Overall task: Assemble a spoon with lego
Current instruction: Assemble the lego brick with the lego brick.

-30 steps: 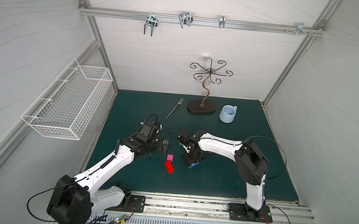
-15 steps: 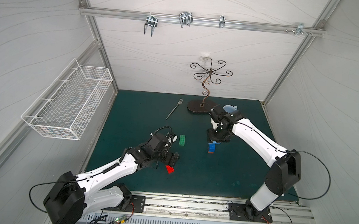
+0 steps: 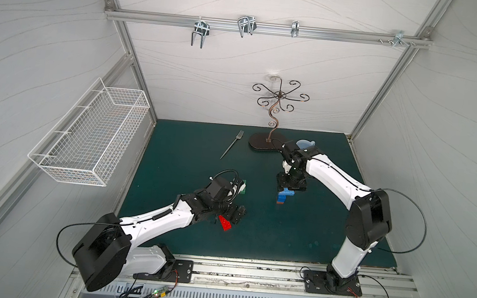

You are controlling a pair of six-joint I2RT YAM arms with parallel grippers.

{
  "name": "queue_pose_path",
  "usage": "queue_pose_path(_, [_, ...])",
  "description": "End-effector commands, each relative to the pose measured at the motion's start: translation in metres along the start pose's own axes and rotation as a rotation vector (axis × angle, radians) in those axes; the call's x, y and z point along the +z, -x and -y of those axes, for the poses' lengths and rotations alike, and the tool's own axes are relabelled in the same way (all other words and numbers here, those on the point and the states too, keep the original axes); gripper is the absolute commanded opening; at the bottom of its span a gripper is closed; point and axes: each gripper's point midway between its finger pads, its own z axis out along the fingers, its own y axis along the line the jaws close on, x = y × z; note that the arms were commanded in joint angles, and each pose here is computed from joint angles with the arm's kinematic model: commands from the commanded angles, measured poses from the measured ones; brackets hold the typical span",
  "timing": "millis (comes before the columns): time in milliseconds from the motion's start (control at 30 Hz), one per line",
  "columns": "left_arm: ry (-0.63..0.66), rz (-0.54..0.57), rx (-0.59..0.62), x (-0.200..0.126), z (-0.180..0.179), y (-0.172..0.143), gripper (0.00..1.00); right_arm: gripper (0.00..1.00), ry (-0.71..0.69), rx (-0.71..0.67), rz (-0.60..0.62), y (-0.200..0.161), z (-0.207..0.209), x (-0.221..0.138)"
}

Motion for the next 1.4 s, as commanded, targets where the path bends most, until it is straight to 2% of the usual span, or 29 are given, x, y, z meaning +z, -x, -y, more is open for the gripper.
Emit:
queue_pose_path(0, [-0.028, 0.085, 0.03, -0.004, 0.009, 0.032, 0.98, 0.6, 0.018, 0.003, -0.027, -0.001, -0.004, 0.011])
queue_pose_path(1367, [0.014, 0.042, 0.012, 0.002, 0.0, 0.021, 0.98, 0.6, -0.017, -0.005, -0.086, -0.011, -0.005, 0.049])
